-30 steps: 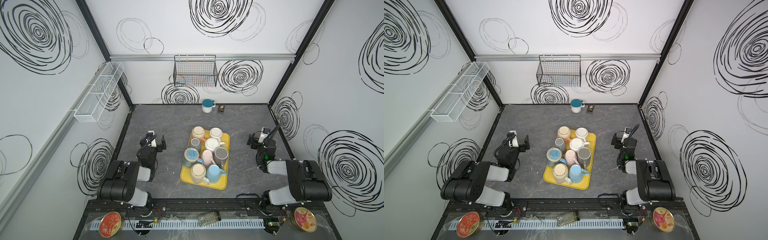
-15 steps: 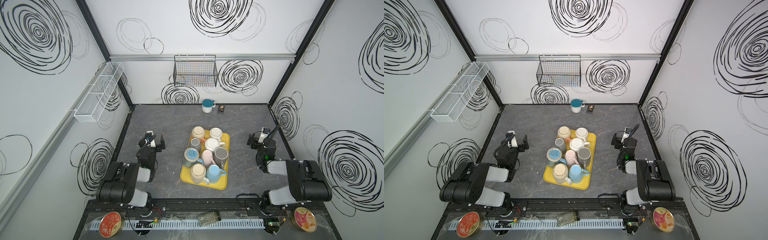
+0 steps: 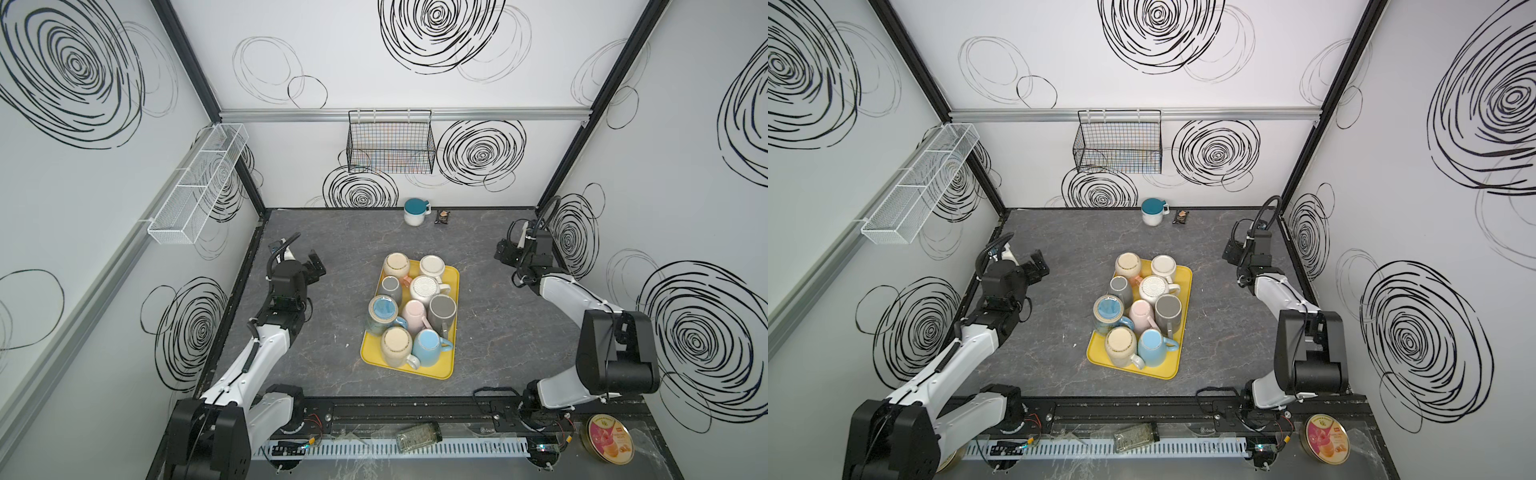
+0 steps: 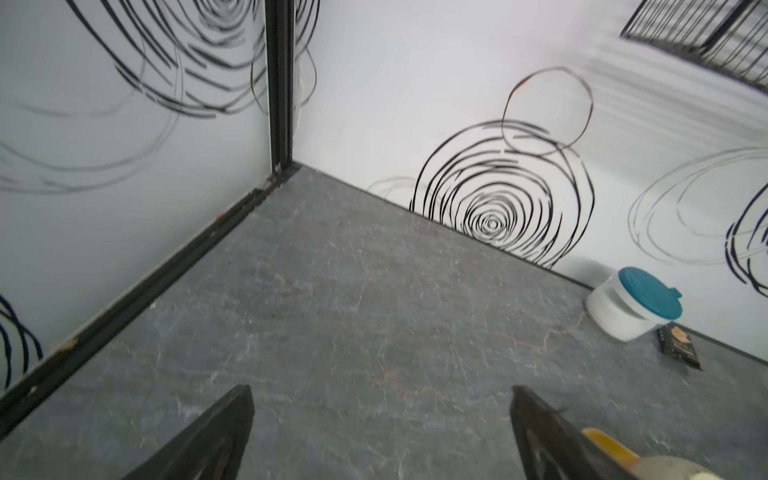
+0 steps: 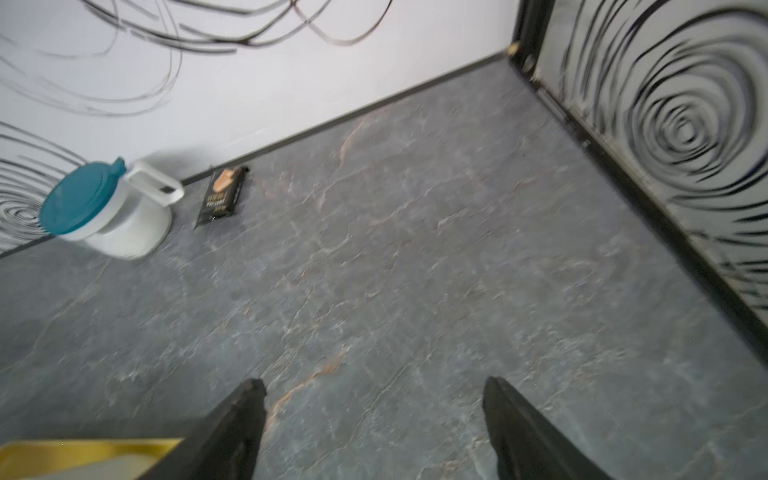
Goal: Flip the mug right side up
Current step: 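Move both grippers toward the yellow tray of upside-down mugs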
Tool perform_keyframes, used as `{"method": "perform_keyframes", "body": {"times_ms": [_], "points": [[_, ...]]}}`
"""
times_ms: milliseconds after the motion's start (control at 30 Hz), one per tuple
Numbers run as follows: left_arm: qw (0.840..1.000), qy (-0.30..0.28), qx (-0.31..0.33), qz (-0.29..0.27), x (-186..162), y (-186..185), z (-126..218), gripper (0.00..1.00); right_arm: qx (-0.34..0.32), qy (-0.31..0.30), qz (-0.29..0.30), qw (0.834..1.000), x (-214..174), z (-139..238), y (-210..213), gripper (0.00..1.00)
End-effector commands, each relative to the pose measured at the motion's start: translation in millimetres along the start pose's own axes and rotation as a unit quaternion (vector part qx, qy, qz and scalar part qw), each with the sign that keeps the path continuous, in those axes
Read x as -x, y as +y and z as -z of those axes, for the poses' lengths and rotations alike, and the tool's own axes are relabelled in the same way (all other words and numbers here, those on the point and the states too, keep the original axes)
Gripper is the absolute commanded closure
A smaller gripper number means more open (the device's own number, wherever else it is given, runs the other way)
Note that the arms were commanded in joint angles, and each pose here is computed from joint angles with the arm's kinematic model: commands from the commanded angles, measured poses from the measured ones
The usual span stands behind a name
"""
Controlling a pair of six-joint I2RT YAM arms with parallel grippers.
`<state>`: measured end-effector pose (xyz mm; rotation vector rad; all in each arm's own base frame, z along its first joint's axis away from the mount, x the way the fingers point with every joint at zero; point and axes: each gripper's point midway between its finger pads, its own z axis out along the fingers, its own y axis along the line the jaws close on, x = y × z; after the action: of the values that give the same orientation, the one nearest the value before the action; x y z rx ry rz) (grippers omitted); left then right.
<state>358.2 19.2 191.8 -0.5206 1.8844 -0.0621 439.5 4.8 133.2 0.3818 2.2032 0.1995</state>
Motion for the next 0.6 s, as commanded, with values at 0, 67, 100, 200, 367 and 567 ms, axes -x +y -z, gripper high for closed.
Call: {"method": "perform_keyframes", "body": {"times_ms": [0, 67, 100, 200, 367, 567], "points": [[0.985, 0.166, 0.041, 0.029, -76.9, 18.1, 23.6, 0.01, 0.007, 0.219, -0.061, 0.974, -110.4, 4.4, 7.0, 0.21], [0.980, 0.197, 0.034, 0.021, -93.5, 13.0, 37.1, 0.01, 0.011, 0.250, -0.056, 0.967, -128.3, 7.6, 17.8, 0.23], [0.976, 0.214, 0.034, 0.014, -102.7, 10.6, 44.7, 0.01, 0.013, 0.262, -0.048, 0.964, -135.9, 10.0, 24.1, 0.24], [0.965, 0.262, 0.019, 0.004, -132.3, 0.8, 63.1, 0.01, 0.017, 0.292, -0.031, 0.956, -155.9, 16.2, 39.1, 0.25], [0.944, 0.326, -0.036, 0.046, -177.7, -17.9, 89.0, 0.00, 0.039, 0.354, -0.044, 0.933, -193.3, 24.9, 55.6, 0.26], [0.921, 0.367, -0.076, 0.103, -211.6, -30.0, 117.2, 0.20, 0.035, 0.383, -0.028, 0.923, -217.1, 33.3, 62.2, 0.35]]}}
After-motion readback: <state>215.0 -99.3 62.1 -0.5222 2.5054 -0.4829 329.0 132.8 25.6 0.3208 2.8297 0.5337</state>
